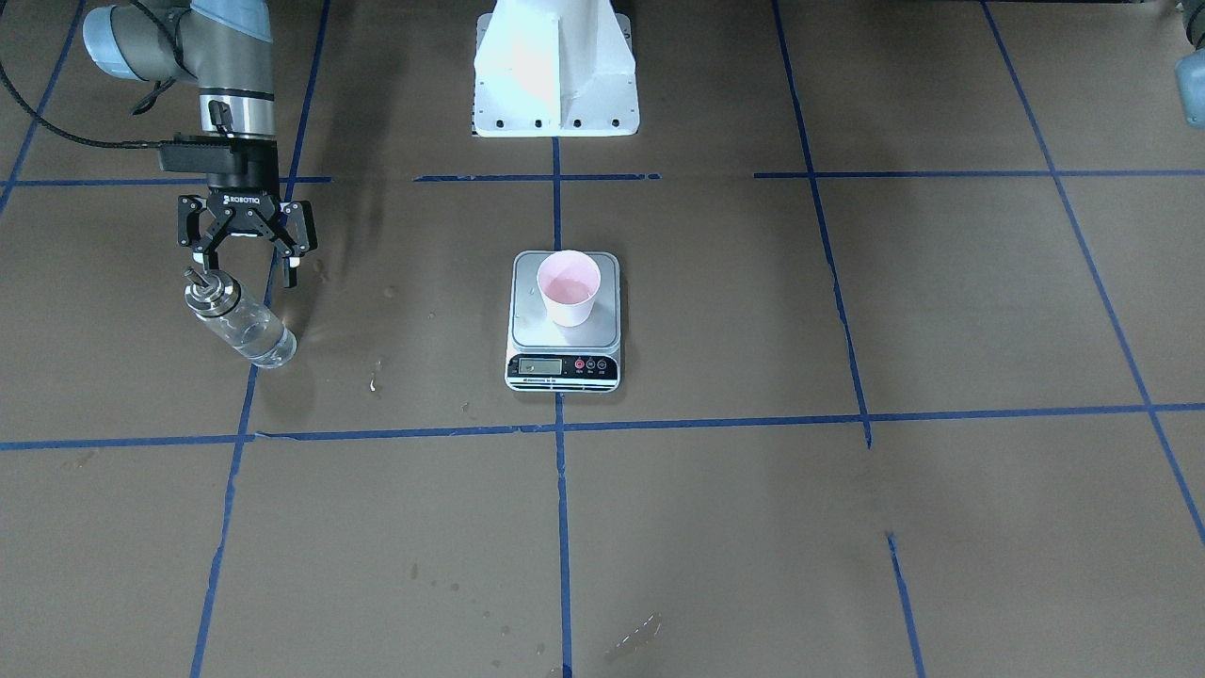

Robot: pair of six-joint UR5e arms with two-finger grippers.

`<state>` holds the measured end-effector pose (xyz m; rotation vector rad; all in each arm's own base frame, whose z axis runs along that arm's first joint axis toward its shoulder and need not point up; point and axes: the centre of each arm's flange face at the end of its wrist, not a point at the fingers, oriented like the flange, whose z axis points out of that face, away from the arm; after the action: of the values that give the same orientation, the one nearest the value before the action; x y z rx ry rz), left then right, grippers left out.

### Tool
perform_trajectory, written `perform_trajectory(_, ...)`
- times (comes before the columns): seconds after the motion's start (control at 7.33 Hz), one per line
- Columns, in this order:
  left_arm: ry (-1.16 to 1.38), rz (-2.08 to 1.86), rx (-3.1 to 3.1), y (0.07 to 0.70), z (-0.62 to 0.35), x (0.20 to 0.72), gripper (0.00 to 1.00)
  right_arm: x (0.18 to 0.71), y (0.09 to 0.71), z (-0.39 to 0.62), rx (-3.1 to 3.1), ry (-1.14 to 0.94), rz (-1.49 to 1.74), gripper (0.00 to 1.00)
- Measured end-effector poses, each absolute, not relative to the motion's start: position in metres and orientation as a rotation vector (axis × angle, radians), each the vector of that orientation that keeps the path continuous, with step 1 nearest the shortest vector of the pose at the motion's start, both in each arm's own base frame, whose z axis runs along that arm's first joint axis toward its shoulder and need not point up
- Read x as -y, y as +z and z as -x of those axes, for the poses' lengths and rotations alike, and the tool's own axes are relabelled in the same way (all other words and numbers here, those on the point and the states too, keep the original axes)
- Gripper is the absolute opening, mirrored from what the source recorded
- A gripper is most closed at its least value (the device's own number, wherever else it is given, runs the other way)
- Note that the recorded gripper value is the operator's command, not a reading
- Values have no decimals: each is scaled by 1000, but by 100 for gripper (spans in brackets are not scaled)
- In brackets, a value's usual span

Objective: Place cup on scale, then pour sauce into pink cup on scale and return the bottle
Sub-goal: 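Close the right gripper around the glass sauce bottle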

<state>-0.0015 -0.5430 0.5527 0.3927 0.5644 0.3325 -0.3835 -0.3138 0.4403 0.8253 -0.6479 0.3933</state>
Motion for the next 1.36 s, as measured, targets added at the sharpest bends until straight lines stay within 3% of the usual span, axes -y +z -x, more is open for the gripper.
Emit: perform_trajectory(1.36, 333, -403, -565, 546, 1, 548, 100, 327, 450, 400, 610, 400, -838, 100)
